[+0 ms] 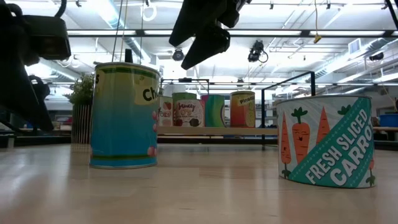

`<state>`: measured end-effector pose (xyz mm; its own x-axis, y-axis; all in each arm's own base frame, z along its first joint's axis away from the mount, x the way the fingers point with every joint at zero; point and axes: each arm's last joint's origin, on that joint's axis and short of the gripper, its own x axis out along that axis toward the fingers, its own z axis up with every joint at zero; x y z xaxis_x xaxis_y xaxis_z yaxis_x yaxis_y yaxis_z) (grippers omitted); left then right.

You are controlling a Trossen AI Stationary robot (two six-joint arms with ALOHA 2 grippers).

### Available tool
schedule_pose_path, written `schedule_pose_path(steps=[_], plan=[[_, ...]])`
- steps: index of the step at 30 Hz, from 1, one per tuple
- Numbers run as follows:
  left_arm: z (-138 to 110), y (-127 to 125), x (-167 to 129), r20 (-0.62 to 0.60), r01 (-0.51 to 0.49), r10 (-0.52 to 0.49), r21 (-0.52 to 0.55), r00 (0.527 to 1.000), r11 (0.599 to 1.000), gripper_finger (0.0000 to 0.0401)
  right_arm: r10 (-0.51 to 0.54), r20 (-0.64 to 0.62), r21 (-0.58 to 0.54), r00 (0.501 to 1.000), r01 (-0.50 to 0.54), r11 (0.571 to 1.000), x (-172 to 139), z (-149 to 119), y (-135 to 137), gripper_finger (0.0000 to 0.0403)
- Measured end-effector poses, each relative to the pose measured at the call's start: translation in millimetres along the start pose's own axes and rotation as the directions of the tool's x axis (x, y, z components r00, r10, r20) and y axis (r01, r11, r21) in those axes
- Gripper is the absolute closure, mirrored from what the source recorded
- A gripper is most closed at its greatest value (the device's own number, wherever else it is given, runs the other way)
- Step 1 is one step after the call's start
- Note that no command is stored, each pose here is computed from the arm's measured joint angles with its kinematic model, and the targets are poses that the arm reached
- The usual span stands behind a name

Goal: Pick and place cans onto a shelf
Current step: Put the canned cherries on the shelf

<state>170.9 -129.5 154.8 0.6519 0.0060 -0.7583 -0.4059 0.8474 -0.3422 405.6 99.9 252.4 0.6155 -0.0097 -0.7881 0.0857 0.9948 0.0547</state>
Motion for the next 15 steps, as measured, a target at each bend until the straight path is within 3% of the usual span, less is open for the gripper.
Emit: schedule_pose_path(steps=[7, 15], plan=[[-2, -5, 13, 0.080, -0.013, 0.020, -0.088, 0.997, 0.996, 0.0026, 0.028, -0.015, -0.004, 1.000, -0.028, 1.000, 10, -13, 4, 0.0016], [-5, -18, 37, 0.182, 0.063, -0.033, -0.162, 0.983, 0.985, 0.0026, 0.078, 0.030, -0.050, 0.996, -0.077, 0.996, 31, -34, 6, 0.0013]])
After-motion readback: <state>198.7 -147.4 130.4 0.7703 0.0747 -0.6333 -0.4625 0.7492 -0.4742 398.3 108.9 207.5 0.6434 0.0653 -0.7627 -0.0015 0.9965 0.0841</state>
